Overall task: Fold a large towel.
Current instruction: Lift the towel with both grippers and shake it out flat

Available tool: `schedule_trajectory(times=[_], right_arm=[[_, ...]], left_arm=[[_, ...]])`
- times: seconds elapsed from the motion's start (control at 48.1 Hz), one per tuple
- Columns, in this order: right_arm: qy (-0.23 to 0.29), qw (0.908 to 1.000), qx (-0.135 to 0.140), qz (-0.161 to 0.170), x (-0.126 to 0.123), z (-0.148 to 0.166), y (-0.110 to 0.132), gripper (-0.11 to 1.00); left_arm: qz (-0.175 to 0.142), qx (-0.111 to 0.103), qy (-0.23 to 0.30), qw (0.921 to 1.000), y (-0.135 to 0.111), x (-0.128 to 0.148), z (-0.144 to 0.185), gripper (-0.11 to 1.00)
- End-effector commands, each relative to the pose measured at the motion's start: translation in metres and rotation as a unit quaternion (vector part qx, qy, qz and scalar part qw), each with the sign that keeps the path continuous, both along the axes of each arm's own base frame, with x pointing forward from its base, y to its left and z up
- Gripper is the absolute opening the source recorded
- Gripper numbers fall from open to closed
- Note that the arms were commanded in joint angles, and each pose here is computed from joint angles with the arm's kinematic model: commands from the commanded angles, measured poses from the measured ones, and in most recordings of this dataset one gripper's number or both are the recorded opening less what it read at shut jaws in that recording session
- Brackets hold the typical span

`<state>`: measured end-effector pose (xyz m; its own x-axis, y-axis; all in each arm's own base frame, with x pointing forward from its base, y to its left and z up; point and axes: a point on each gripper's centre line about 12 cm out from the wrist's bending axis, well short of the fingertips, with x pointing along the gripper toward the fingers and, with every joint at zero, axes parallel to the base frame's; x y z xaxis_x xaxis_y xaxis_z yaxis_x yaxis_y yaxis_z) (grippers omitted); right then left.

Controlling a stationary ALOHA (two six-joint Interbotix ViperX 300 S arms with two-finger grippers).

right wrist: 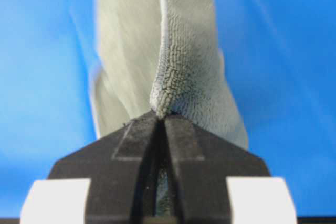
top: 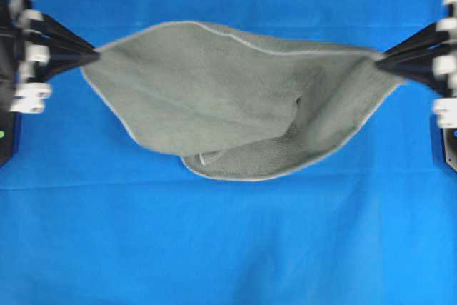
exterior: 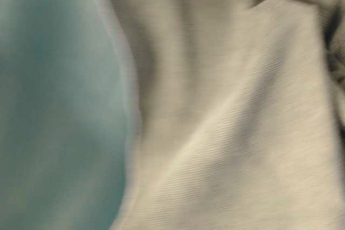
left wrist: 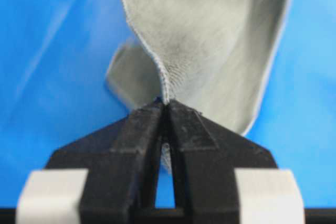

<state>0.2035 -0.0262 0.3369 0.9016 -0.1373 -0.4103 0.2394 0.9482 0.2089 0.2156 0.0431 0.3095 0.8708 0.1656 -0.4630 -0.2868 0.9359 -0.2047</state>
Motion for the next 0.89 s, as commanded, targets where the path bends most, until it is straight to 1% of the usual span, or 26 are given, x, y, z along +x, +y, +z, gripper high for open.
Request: schedule_trajectory(times=[0.0,0.083,0.146,0.208,0.229,0.333,0.437,0.478,0.561,0.665,0.728,0.811,0.873], right_arm=[[-0.041,0.999,-0.017,-0.005,-0.003,0.024,-0.003,0.01],[-0.056,0.9975,-0.038,-0.022,-0.005,0.033,-0.01,0.01],[-0.06,0.9959,-0.053,-0.042,-0.005,0.039,-0.02,0.01],[-0.064,0.9933,-0.067,-0.069,-0.006,0.047,-0.031,0.01],[-0.065,0.9917,-0.073,-0.084,-0.007,0.051,-0.038,0.01],[-0.075,0.9841,-0.092,-0.132,-0.011,0.068,-0.058,0.01],[-0.087,0.9732,-0.118,-0.178,-0.019,0.091,-0.076,0.01],[-0.091,0.9666,-0.134,-0.199,-0.024,0.102,-0.085,0.01],[-0.093,0.9555,-0.16,-0.23,-0.031,0.118,-0.096,0.01],[-0.078,0.9442,-0.188,-0.259,-0.035,0.132,-0.109,0.01],[-0.066,0.9402,-0.197,-0.27,-0.036,0.136,-0.114,0.01],[-0.054,0.9385,-0.201,-0.276,-0.034,0.139,-0.118,0.01],[-0.048,0.9393,-0.195,-0.278,-0.033,0.14,-0.12,0.01]], left_arm=[[-0.004,0.017,-0.034,0.9993,-0.001,-0.002,0.026,0.01],[-0.007,0.041,-0.046,0.9981,0.002,0.0,0.038,0.01],[-0.004,0.069,-0.05,0.9963,0.009,0.004,0.05,0.01],[0.002,0.096,-0.054,0.9939,0.018,0.007,0.062,0.01],[0.004,0.106,-0.054,0.9929,0.02,0.008,0.066,0.01],[0.025,0.147,-0.055,0.9873,0.04,0.013,0.088,0.01],[0.054,0.186,-0.052,0.9797,0.063,0.016,0.11,0.01],[0.064,0.202,-0.05,0.9761,0.072,0.016,0.118,0.01],[0.085,0.234,-0.043,0.9675,0.091,0.016,0.132,0.01],[0.111,0.241,-0.039,0.9634,0.109,0.017,0.141,0.01],[0.12,0.242,-0.037,0.962,0.117,0.018,0.145,0.01],[0.12,0.239,-0.039,0.9626,0.118,0.022,0.15,0.01],[0.112,0.228,-0.043,0.9662,0.111,0.023,0.153,0.01]])
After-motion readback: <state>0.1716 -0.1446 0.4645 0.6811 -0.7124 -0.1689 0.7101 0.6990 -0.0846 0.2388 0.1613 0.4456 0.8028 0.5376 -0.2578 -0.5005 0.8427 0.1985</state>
